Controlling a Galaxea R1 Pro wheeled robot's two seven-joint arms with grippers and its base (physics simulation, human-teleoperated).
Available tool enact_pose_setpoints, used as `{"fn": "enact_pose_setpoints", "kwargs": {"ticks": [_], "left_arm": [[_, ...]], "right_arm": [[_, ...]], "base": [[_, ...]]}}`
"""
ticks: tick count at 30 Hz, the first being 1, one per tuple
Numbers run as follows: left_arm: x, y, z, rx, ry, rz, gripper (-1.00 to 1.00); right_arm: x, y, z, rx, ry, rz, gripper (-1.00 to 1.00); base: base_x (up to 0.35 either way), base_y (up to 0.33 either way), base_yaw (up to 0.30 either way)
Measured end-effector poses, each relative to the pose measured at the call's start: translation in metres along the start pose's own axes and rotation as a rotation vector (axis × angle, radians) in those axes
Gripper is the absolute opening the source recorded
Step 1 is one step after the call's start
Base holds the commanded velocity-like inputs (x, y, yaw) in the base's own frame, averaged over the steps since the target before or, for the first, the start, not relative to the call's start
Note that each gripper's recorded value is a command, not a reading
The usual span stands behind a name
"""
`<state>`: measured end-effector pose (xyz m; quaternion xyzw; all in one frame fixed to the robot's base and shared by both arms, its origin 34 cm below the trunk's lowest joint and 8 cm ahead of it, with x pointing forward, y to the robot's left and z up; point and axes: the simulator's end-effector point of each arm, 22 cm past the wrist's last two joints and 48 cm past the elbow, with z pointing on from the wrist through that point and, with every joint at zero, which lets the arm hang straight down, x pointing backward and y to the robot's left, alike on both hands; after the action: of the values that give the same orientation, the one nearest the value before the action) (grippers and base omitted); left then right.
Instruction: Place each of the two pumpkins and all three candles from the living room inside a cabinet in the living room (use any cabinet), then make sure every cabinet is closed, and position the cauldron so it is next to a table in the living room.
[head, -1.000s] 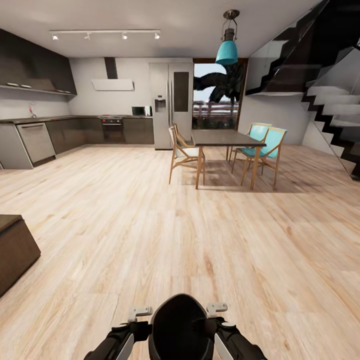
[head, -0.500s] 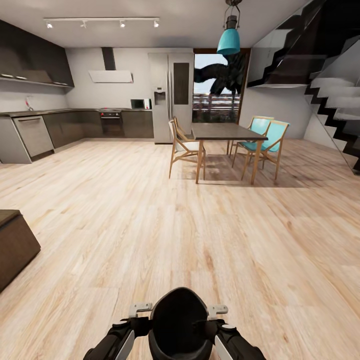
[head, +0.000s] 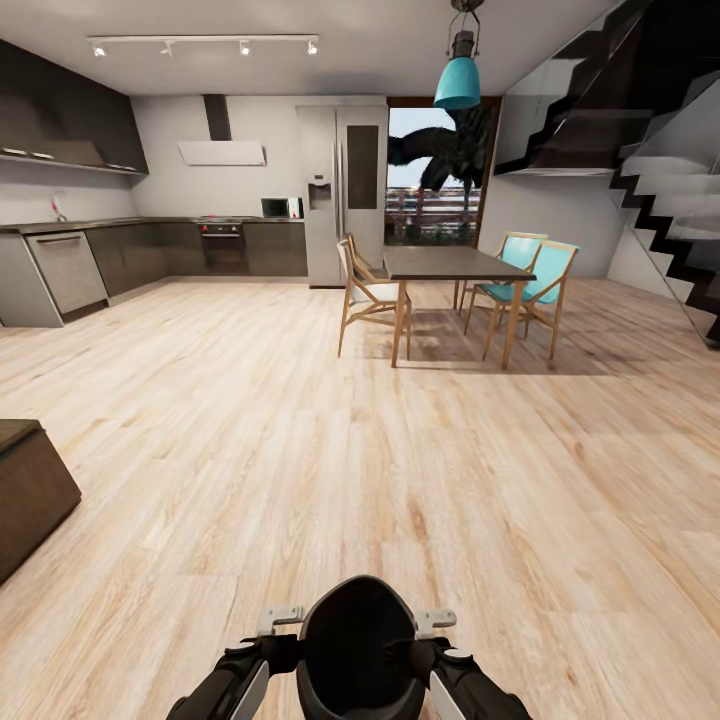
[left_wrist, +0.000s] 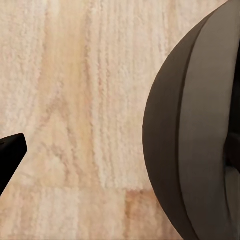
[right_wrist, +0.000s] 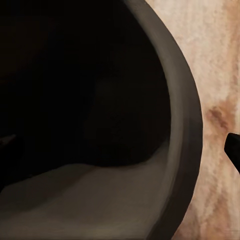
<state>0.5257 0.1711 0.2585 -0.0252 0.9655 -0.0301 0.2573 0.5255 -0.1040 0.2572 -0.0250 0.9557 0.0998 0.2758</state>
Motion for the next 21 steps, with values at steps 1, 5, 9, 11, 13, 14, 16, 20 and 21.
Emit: {"fn": "enact_pose_setpoints", "kwargs": {"ticks": [1, 5, 9, 11, 13, 14, 16, 20, 21], "left_arm": [[0.000, 0.000, 0.000, 0.000, 0.000, 0.000, 1.00], [0.000, 0.000, 0.000, 0.000, 0.000, 0.000, 1.00], [0.000, 0.000, 0.000, 0.000, 0.000, 0.000, 1.00], [0.000, -0.001, 0.000, 0.003, 0.000, 0.003, 1.00], [0.002, -0.003, 0.000, 0.012, 0.004, -0.001, 1.00], [0.002, -0.004, 0.000, 0.014, 0.005, -0.001, 1.00], [0.014, -0.006, 0.002, 0.023, 0.031, -0.004, 1.00], [0.015, -0.009, 0.002, 0.030, 0.032, -0.005, 1.00], [0.015, -0.011, 0.002, 0.033, 0.032, -0.003, 1.00]], "right_arm": [[0.001, 0.000, 0.000, 0.000, 0.003, 0.000, 1.00], [0.008, 0.000, 0.001, 0.001, 0.016, 0.003, 1.00], [0.011, -0.001, 0.001, 0.001, 0.021, 0.006, 1.00], [0.011, -0.001, 0.001, 0.001, 0.023, 0.006, 1.00], [0.011, -0.001, 0.001, 0.001, 0.023, 0.007, 1.00], [0.011, -0.001, 0.001, 0.001, 0.023, 0.007, 1.00], [0.012, -0.001, 0.001, 0.001, 0.024, 0.007, 1.00], [0.012, -0.001, 0.001, 0.002, 0.024, 0.007, 1.00], [0.012, -0.001, 0.001, 0.002, 0.024, 0.007, 1.00]], "base": [[0.000, 0.000, 0.000], [0.000, 0.000, 0.000], [0.000, 0.000, 0.000], [0.000, 0.000, 0.000], [0.000, 0.000, 0.000], [0.000, 0.000, 0.000], [0.000, 0.000, 0.000], [0.000, 0.000, 0.000], [0.000, 0.000, 0.000]]}}
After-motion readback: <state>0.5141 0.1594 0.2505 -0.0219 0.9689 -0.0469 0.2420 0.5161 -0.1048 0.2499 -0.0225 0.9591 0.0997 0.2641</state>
